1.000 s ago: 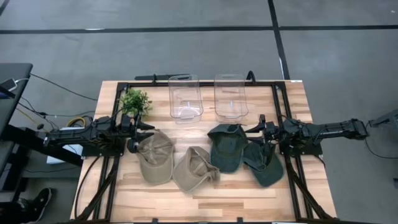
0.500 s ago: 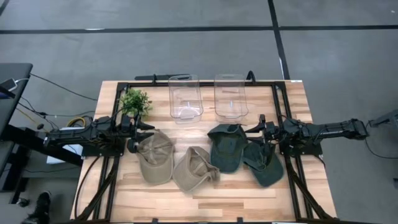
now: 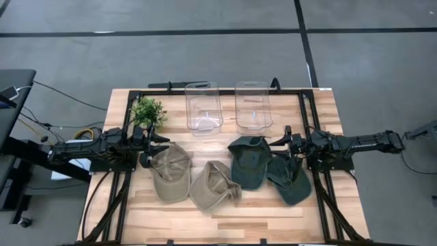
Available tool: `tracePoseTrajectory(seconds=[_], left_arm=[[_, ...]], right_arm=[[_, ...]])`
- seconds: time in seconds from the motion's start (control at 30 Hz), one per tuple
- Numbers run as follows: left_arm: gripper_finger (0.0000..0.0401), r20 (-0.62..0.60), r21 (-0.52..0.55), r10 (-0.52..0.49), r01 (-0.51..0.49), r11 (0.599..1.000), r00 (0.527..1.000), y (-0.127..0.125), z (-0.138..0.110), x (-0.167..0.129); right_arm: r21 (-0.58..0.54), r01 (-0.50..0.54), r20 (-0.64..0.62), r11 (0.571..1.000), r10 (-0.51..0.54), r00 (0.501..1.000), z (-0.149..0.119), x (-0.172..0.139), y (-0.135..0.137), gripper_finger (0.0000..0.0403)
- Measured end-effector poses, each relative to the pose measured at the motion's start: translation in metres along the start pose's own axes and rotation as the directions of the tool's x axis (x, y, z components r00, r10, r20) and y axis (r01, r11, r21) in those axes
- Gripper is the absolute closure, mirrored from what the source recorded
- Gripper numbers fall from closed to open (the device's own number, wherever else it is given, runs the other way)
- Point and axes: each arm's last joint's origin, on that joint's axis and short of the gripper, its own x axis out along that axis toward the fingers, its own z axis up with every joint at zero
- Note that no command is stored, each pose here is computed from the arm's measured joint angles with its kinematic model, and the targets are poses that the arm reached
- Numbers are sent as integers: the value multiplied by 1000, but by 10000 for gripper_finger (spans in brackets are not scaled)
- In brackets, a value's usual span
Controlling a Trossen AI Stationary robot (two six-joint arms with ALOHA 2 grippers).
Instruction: Pick & Place hat
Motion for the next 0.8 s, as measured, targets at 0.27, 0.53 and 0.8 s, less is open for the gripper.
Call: tracePoseTrajectory(seconds=[0.27, 0.53, 0.8], left_arm=[[262, 0, 0, 0, 0, 1000, 1000, 0, 0, 0], [262, 101, 168, 18, -35, 985, 995, 0, 9, 0], [262, 137, 204, 12, -40, 978, 990, -1, 13, 0]], right_arm=[[0, 0, 0, 1000, 0, 1000, 0, 0, 0, 268], [0, 0, 0, 1000, 0, 1000, 0, 0, 0, 269], [-191, 2, 0, 982, -2, 1000, 0, 0, 0, 270]])
